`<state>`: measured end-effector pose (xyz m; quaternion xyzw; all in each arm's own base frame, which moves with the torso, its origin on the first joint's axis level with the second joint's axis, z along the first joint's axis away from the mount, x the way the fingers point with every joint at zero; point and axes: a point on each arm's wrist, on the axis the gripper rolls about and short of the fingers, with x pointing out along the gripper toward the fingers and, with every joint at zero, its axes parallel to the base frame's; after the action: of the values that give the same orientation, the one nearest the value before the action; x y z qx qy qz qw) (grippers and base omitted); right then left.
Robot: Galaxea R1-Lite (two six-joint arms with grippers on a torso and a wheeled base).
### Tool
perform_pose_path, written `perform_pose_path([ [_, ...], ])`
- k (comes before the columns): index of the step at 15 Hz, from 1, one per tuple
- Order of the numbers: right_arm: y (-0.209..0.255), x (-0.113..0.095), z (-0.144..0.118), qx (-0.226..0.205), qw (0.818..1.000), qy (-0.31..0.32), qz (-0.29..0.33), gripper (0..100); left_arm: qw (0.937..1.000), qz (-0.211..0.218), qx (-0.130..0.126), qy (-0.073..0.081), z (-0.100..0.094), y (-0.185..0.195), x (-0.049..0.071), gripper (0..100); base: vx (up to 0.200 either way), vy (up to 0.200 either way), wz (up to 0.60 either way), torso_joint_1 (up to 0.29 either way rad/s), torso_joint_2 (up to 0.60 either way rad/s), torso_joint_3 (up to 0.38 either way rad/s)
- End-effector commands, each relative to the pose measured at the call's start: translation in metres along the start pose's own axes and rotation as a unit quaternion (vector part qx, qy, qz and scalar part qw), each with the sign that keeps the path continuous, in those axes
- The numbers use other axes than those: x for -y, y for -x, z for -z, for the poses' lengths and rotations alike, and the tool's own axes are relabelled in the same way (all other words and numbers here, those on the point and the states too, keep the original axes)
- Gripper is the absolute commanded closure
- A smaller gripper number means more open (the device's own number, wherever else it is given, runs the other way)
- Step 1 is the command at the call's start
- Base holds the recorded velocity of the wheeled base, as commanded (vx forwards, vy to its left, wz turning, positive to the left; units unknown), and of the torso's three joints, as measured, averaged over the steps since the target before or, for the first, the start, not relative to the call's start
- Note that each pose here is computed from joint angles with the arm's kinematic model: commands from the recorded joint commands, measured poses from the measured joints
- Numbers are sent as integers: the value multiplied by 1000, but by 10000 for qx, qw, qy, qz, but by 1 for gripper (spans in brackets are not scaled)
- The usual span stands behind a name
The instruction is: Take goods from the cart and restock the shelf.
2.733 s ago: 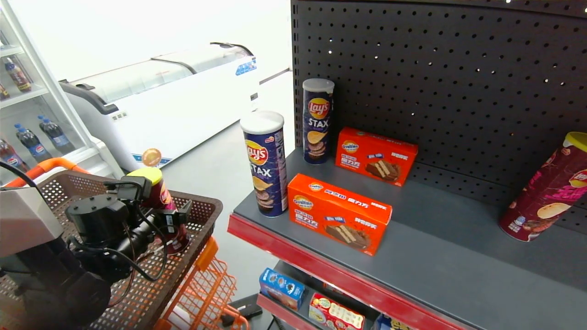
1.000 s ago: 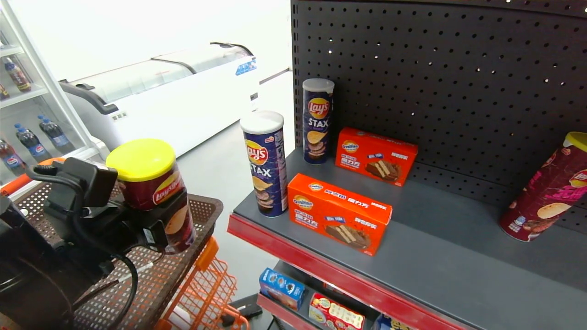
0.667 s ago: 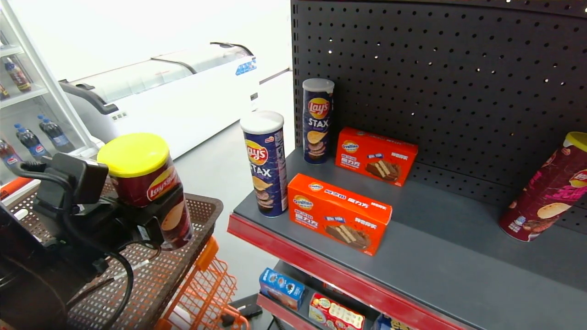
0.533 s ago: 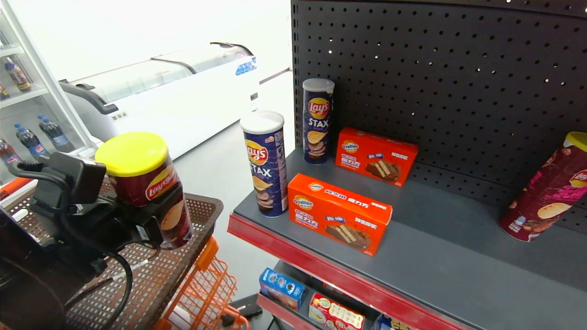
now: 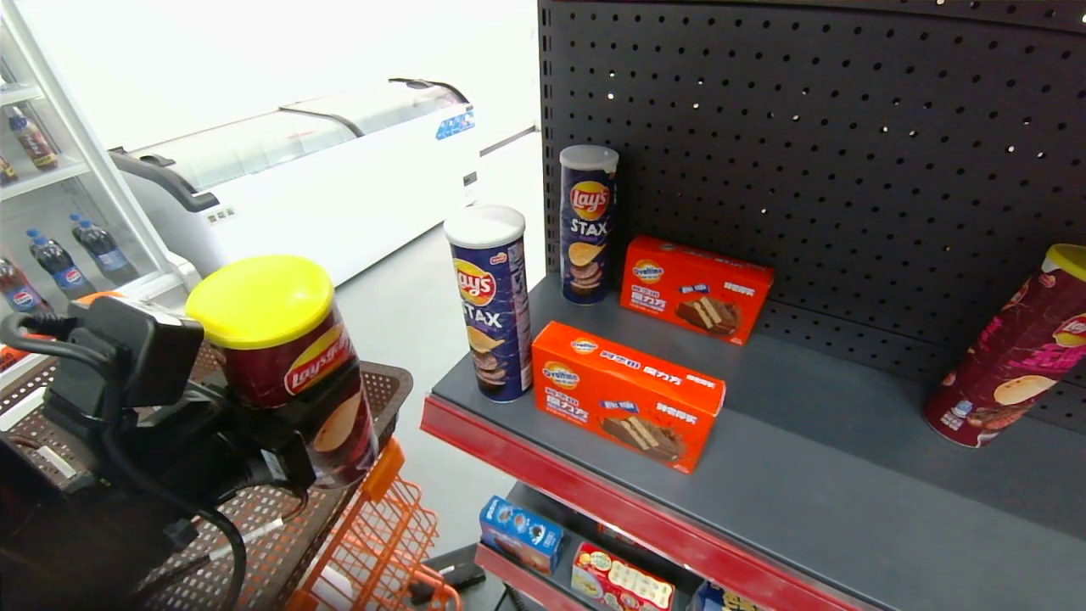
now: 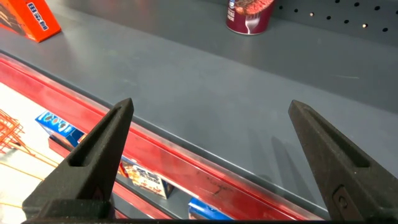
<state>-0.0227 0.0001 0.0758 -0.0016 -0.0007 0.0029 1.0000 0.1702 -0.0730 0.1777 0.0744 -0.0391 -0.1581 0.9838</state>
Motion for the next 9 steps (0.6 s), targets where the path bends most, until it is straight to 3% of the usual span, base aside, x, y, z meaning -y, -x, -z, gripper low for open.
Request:
perform_pose_path([
  [1,0,0,0,-7,10000,7,6,0,9997,0,247,17,-16,8,2,100,0,0,0,0,0,0],
  [6,0,0,0,-7,10000,-1,-2,0,9985,418,356,35,-19,16,3,100,0,0,0,0,0,0],
  [7,0,0,0,-7,10000,-1,-2,0,9956,861,356,73,-15,21,4,100,0,0,0,0,0,0],
  [9,0,0,0,-7,10000,-1,-2,0,9907,1276,436,189,-15,26,5,100,0,0,0,0,0,0],
])
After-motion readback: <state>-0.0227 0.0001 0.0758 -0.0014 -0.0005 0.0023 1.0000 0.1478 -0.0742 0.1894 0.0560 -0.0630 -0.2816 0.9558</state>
